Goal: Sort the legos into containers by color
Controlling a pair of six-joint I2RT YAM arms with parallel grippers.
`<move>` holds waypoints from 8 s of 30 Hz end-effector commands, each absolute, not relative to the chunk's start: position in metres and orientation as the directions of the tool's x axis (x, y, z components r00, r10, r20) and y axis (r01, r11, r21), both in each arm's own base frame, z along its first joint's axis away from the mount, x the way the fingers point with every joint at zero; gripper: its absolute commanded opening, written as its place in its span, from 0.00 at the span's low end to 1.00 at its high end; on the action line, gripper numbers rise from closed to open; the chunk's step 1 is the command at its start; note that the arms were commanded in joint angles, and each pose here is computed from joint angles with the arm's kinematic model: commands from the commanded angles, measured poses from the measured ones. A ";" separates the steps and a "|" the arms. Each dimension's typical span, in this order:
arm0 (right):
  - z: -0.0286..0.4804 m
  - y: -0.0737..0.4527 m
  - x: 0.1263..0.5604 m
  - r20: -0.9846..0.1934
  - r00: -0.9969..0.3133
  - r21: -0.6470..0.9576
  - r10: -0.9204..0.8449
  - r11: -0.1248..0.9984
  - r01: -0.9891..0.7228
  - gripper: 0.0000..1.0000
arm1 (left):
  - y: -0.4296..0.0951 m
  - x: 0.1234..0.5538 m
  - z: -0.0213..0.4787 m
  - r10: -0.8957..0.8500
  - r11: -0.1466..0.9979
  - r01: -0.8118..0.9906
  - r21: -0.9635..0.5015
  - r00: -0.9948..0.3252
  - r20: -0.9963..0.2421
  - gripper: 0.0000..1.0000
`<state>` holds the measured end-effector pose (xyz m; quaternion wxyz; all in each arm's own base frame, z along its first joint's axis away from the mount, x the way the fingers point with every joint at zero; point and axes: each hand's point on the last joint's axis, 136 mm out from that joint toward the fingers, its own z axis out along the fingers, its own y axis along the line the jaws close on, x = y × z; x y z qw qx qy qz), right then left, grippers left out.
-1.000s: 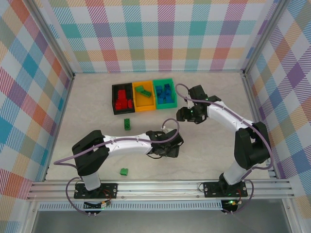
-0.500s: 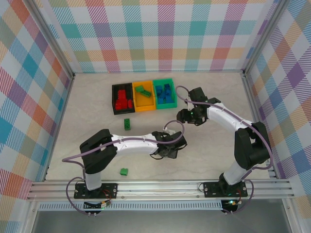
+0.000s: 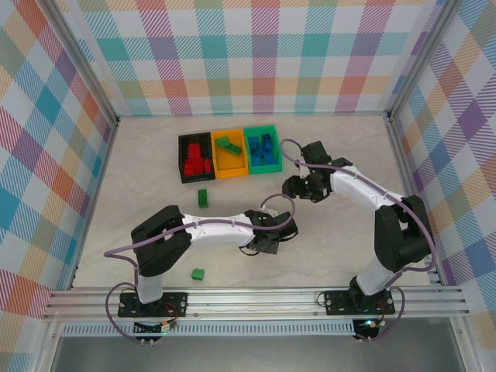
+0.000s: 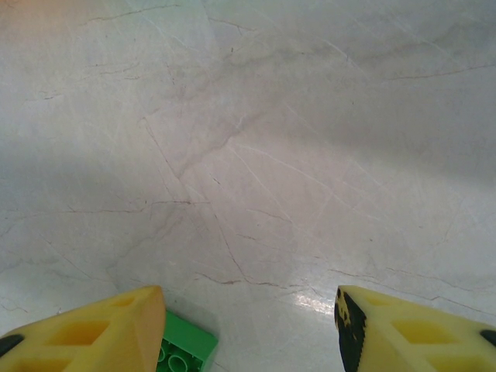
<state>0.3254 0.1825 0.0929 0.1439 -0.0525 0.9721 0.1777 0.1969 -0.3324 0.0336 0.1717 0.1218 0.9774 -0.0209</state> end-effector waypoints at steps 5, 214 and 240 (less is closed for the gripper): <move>0.095 0.179 0.317 -0.305 -0.952 0.341 -0.037 0.929 -0.145 0.61 | -0.308 0.228 0.102 0.166 0.982 0.190 -0.009 -0.877 -0.450 0.29; 0.054 0.196 0.207 -0.233 -0.968 0.372 -0.096 0.911 -0.179 0.74 | -0.145 0.371 0.038 -0.098 0.995 -0.095 -0.021 -0.965 -0.242 0.21; 0.129 0.100 0.303 -0.578 -0.808 0.167 0.116 0.986 0.022 0.80 | -0.150 0.430 0.163 -0.212 0.977 -0.165 -0.135 -0.730 -0.650 1.00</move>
